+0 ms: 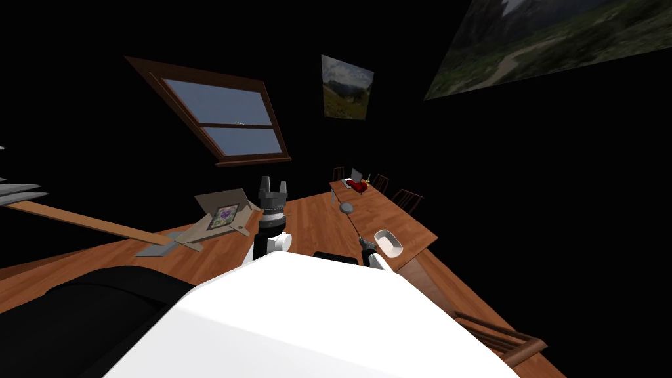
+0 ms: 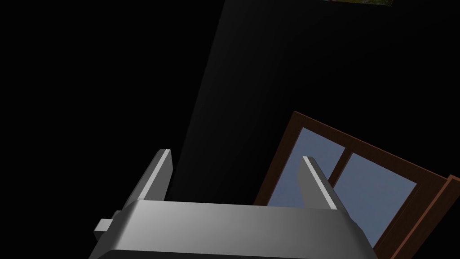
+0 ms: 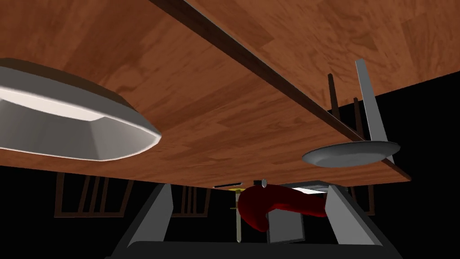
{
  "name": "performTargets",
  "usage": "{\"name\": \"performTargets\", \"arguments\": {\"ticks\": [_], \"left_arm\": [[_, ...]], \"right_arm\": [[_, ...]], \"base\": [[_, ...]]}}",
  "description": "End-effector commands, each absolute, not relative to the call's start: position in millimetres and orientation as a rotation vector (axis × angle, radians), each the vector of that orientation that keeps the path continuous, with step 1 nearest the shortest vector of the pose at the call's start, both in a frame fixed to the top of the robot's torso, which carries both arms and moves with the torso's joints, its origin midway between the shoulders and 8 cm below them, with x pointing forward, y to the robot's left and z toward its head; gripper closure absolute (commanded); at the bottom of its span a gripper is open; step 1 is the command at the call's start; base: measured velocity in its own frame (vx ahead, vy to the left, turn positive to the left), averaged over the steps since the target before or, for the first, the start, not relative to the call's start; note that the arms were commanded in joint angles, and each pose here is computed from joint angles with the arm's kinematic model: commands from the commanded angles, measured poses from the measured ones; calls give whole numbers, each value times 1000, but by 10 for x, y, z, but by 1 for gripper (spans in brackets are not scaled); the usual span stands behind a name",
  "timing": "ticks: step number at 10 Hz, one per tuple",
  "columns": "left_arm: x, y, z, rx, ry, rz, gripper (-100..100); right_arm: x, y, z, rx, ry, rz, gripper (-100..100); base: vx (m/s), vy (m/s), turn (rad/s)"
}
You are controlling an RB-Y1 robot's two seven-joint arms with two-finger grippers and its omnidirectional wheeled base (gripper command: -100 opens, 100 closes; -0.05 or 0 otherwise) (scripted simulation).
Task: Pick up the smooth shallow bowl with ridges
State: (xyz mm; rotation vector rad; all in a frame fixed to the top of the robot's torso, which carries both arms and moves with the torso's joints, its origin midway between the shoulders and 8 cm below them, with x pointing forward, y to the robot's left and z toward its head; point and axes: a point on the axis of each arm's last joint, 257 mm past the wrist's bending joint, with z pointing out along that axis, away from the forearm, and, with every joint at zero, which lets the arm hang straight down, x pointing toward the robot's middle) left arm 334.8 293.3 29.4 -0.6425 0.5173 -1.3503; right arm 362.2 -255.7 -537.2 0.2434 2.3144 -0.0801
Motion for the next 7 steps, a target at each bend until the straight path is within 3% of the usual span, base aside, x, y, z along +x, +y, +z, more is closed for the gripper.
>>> {"name": "performTargets", "arguments": {"ticks": [1, 7], "left_arm": [[3348, 2933, 294, -642, 517, -1350, 0], [3348, 2933, 294, -642, 517, -1350, 0]], "right_arm": [[3550, -2635, -5478, 202, 2337, -134, -100], [3280, -2927, -5738, 63, 2409, -313, -100]], "base": [[24, 6, 67], [16, 5, 61]]}}
